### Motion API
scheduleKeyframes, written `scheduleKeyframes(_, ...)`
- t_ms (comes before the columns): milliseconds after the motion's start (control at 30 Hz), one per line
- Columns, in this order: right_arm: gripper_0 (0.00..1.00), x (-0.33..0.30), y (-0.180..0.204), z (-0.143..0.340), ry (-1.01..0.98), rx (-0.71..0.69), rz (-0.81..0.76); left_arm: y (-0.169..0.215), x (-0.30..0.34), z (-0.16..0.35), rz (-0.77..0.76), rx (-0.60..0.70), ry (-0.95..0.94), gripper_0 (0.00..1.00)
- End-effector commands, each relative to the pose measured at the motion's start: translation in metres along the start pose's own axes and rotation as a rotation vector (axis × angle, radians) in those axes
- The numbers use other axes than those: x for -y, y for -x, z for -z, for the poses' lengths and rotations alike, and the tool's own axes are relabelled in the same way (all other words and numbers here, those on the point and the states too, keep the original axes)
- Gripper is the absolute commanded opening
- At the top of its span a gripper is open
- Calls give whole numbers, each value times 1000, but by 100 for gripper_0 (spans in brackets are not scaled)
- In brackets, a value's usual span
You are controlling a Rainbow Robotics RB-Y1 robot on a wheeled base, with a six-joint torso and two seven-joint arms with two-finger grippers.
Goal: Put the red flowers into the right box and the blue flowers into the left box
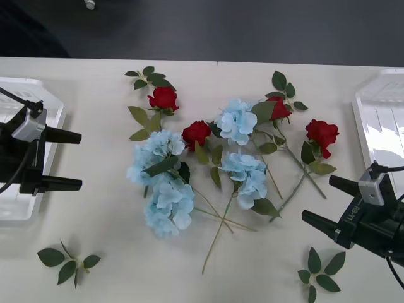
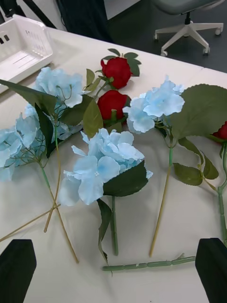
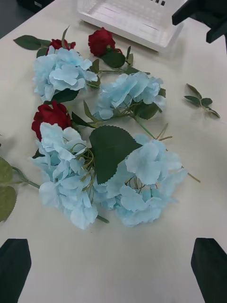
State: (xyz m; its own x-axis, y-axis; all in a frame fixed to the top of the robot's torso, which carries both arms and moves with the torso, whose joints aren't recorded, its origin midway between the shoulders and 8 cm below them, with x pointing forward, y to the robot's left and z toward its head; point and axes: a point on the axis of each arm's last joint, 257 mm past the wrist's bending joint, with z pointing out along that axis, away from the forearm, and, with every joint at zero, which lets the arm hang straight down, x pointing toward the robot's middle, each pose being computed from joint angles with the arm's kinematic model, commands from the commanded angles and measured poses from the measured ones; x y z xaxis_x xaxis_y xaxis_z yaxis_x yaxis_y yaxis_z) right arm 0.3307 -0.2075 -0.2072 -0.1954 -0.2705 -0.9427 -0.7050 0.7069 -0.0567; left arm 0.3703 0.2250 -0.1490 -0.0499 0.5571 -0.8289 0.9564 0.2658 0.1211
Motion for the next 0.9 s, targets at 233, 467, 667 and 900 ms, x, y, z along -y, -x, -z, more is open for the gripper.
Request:
scheduleKeyframes(233,100,14,-4,10,-1,-16,13,0,-21,4,-66,-67,60,100)
scheduleKeyframes(467,100,27,18,16,0,1,-55,-10,-48,-16,191,-104,167,100)
scheduleKeyframes(667,100,41,26,14,-17,-28,-254,-23,-69,-23,407,-121,270,100)
scheduleKeyframes(900,100,51,34,-5,-43,-57,-414,-23,-94,-20,645,-84,422,100)
